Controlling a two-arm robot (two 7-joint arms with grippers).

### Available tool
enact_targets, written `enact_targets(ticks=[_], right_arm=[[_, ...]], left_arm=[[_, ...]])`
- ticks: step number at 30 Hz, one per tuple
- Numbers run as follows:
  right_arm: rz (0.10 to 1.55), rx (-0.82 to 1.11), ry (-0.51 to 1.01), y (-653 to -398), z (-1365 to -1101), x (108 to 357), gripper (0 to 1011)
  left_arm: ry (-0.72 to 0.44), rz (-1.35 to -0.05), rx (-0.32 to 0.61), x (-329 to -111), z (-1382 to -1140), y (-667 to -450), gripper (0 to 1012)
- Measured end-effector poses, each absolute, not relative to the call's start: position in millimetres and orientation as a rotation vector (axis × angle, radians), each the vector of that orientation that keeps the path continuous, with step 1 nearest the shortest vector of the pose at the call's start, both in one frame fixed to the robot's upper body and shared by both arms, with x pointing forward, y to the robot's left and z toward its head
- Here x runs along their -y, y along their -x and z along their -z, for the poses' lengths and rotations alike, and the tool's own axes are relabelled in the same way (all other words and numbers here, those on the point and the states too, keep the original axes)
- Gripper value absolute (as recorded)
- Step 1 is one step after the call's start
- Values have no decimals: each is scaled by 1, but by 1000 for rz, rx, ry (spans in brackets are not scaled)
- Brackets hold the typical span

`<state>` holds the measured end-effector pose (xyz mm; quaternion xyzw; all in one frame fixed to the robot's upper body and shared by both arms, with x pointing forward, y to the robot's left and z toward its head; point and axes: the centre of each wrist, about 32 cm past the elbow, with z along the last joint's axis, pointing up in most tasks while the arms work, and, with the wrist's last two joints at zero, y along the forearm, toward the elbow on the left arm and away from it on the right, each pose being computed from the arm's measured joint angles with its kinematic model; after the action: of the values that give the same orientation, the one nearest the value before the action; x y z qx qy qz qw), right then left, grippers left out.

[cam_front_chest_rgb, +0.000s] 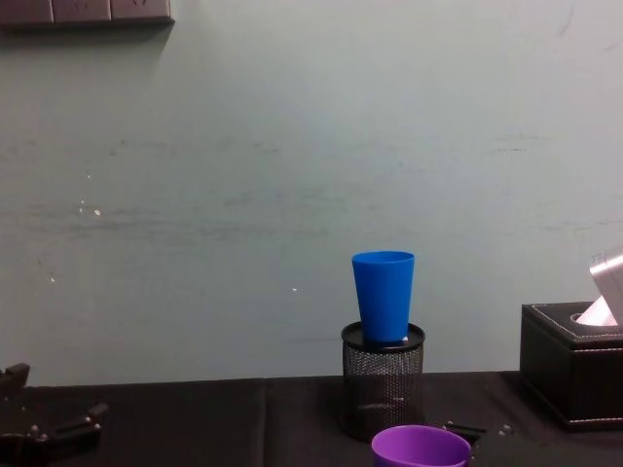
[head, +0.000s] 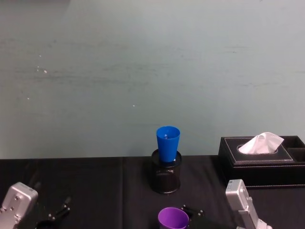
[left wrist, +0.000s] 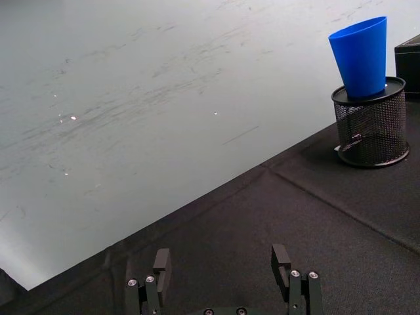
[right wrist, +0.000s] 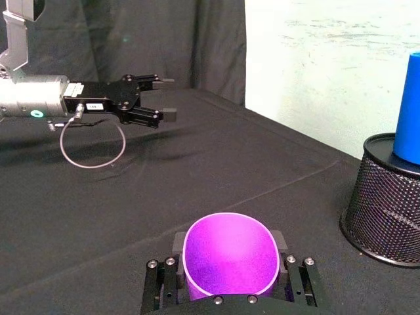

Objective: Pick up one cup with a gripper and tap it against the other cup.

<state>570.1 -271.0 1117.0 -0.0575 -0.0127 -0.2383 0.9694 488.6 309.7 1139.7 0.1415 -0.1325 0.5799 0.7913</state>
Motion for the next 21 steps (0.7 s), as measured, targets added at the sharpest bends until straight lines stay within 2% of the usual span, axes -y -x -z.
enact_targets(ticks=[21], right_arm=[[482,26,116,-570,-1117,271,751]], left_arm=[[-304,-1248,285,-310,-1140,-489,1000]])
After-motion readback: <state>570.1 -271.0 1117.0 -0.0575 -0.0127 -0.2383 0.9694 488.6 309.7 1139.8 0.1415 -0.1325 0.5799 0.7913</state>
